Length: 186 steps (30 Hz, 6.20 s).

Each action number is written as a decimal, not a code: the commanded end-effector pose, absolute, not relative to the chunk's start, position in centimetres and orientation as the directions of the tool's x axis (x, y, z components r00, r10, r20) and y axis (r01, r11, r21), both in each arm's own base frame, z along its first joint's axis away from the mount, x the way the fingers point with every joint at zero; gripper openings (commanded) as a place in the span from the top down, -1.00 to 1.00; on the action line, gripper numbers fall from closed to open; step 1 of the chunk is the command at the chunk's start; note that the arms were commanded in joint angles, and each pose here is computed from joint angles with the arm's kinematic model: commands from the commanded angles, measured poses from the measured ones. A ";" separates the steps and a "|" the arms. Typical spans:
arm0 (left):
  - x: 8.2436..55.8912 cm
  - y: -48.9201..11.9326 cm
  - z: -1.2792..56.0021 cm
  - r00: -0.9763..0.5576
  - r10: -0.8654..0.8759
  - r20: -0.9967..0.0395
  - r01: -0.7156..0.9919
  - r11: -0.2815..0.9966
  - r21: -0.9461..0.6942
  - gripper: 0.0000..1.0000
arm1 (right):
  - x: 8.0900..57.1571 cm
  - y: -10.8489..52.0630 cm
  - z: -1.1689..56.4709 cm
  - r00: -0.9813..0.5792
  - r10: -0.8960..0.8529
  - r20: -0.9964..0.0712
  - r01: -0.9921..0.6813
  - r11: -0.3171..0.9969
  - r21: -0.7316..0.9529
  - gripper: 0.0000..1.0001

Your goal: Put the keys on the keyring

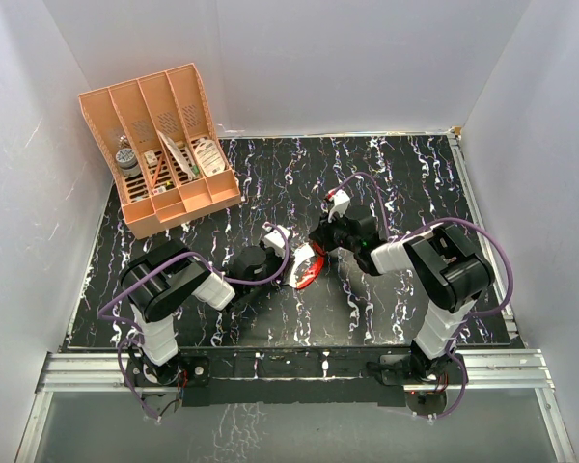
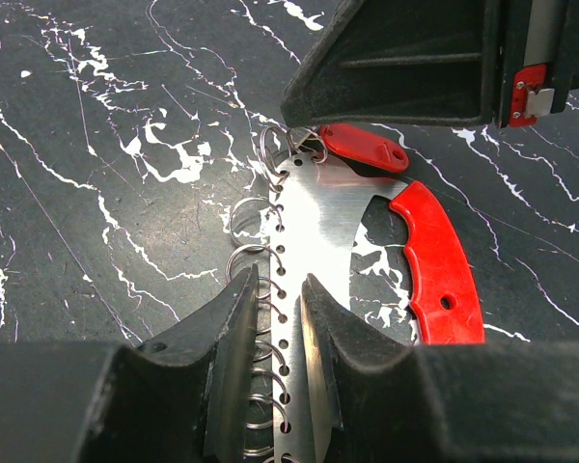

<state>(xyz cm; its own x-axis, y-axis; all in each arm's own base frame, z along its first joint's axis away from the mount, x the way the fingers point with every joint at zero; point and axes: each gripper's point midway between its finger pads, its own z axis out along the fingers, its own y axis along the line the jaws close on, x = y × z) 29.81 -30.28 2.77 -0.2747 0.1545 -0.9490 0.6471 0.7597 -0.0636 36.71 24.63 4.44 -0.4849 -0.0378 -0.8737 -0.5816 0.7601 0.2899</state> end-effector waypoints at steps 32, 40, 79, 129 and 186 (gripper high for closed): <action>30.9 -30.9 8.9 -0.014 0.168 -0.986 0.691 0.714 0.112 0.36 | 38.4 26.4 5.7 -0.565 0.115 -0.817 -0.603 0.619 0.503 1.00; 32.0 -32.0 7.0 0.053 0.247 -0.967 0.684 0.697 0.216 0.35 | 38.4 26.7 5.5 -0.584 0.128 -0.802 -0.592 0.608 0.528 1.00; 34.0 -33.7 3.1 0.095 0.389 -0.916 0.632 0.688 0.357 0.91 | 38.6 27.0 6.0 -0.596 0.156 -0.788 -0.584 0.589 0.558 1.00; 28.6 -30.8 26.7 0.403 -0.232 -0.885 0.650 0.754 0.098 1.00 | 31.3 25.5 21.8 -0.392 0.200 -0.898 -0.757 0.485 0.439 1.00; 25.6 -28.8 33.2 0.277 -0.547 -0.790 0.888 0.459 -0.007 1.00 | 29.2 27.5 29.8 -0.066 0.166 -0.984 -0.961 0.256 0.108 0.39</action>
<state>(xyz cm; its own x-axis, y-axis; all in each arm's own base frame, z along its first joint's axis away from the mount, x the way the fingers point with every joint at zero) 28.45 -29.81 25.18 0.1225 -0.3757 -0.9186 0.8328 0.5423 -0.1108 29.58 27.03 24.67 -0.2158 0.1097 -0.9702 -0.9140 0.3268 0.2403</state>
